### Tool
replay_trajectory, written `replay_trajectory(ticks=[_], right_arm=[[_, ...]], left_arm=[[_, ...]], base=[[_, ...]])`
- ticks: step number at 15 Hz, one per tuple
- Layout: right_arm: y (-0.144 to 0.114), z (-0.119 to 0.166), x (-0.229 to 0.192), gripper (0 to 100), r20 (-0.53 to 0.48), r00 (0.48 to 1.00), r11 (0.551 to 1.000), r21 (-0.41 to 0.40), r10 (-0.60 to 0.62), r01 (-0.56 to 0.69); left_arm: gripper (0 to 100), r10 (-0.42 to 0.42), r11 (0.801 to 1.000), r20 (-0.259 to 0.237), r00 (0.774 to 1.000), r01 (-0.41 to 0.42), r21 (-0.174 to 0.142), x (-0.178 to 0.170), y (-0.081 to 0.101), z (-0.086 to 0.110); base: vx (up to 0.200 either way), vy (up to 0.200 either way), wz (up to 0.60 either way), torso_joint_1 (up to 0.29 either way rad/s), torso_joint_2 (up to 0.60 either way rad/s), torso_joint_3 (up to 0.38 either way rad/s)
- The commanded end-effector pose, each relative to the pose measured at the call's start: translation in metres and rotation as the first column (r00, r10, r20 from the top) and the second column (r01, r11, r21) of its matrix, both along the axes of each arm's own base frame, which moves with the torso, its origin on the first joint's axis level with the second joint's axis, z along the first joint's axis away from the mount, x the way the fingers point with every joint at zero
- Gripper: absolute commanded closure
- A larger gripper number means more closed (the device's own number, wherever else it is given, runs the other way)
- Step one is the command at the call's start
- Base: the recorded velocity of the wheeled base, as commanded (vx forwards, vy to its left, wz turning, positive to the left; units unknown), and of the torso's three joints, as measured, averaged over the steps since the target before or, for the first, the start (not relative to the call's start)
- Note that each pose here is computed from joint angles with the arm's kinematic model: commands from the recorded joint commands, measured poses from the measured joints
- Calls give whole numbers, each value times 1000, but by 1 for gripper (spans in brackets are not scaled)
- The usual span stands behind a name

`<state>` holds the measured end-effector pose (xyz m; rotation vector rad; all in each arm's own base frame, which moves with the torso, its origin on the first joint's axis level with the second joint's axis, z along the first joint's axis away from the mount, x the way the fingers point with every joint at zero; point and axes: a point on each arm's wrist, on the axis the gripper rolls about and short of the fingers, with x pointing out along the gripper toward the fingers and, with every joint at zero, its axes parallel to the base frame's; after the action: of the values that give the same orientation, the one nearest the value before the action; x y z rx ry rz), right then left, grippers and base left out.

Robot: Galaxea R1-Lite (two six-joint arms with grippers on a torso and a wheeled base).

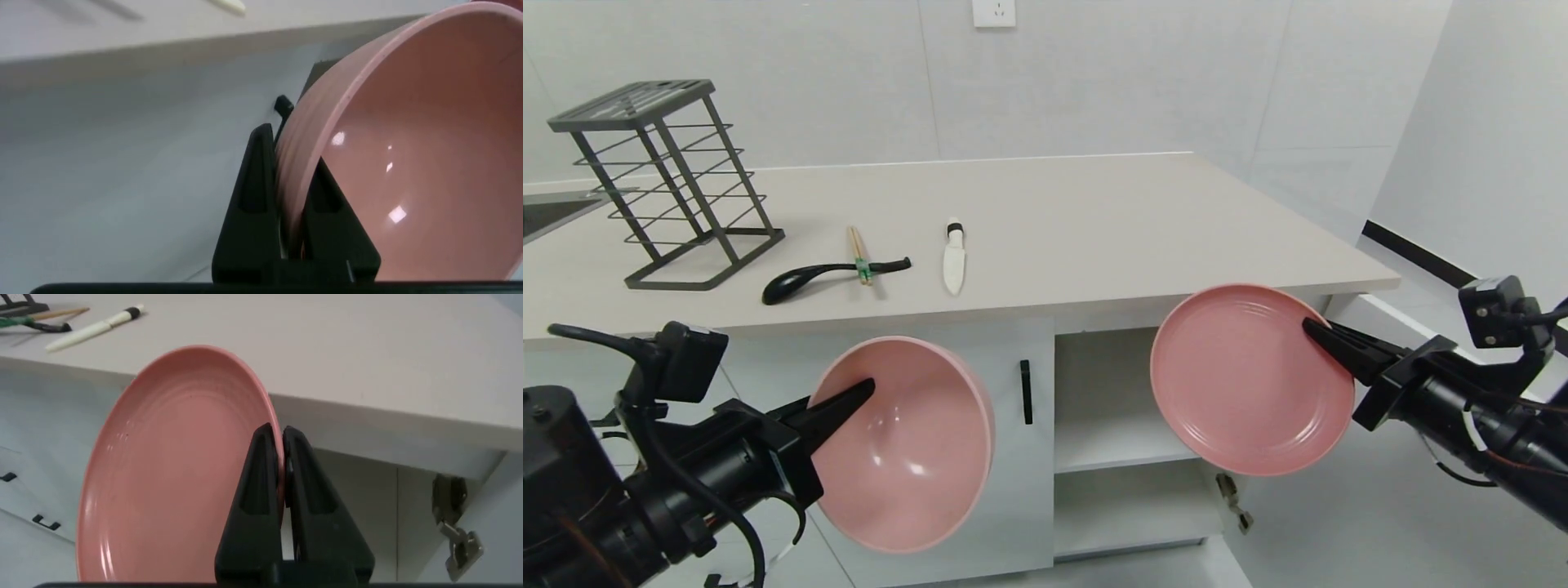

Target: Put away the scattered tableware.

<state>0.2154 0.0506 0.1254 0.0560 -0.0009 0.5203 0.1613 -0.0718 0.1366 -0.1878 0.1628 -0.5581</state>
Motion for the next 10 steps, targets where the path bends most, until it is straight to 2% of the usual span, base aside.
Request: replay_trajectory(ticks=[1, 6, 10], right_arm=[[0, -1, 1, 100, -5, 1000, 1000, -1, 0, 0], [1, -7, 3, 100, -32, 999, 1000, -6, 1, -2], [1, -9, 4, 100, -40, 999, 1000, -8, 1, -2]], left_arm=[[100, 1, 1000, -15, 1000, -1, 6, 1, 0, -3], [100, -1, 1000, -35, 999, 1, 16, 3, -1, -7], [100, -1, 1000, -37, 999, 1, 17, 3, -1, -7]], base=[[0, 0, 0, -159, 456, 300], [0, 0, 0, -135, 451, 315], [0, 0, 0, -67, 353, 276]])
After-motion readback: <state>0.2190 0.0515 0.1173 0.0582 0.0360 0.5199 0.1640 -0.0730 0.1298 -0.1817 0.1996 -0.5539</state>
